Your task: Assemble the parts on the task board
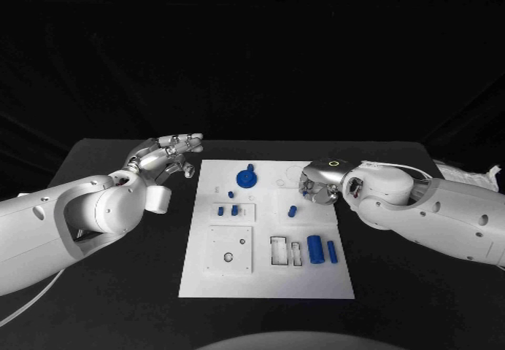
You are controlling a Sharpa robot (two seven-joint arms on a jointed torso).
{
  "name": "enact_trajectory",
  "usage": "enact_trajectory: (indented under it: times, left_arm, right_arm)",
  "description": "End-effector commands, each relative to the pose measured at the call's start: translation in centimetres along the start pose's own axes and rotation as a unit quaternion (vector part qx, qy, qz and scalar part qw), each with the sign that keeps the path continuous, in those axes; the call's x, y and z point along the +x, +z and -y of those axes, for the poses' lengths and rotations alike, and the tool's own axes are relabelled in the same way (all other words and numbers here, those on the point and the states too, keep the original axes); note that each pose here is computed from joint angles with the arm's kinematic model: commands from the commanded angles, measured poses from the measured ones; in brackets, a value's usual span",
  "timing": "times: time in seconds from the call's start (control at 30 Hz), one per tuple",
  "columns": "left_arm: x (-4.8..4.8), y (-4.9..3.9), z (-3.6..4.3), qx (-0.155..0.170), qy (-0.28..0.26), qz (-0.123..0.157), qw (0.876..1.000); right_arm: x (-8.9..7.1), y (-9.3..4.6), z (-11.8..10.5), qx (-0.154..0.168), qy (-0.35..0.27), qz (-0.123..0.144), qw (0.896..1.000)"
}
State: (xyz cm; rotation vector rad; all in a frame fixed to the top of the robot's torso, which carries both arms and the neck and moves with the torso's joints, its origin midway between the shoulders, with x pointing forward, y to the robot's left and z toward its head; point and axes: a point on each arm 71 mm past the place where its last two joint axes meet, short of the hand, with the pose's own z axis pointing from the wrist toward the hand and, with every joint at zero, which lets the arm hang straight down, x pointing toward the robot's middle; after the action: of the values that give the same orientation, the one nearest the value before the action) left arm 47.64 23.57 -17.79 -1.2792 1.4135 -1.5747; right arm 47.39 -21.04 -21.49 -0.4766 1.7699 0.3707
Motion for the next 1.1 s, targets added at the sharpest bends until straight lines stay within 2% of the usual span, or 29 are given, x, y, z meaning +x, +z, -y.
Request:
enact_trajectory:
  times: [0.03,0.53,1.1]
  left_arm:
    - [0.22,0.01,0.05,0.002,0.001,-0.009,1.000]
    - [0.07,0.04,0.04,0.002,0.006,-0.007,1.000]
    - [-0.08,0.04,0.04,0.002,0.006,-0.005,1.000]
  right_arm:
    - [0.5,-0.1,-0.4,-0.004,-0.004,0.002,1.000]
    - [-0.2,-1.1,-0.4,-0.008,0.013,0.023,1.000]
    - [-2.2,-2.7,-0.9,-0.016,0.022,0.050,0.998]
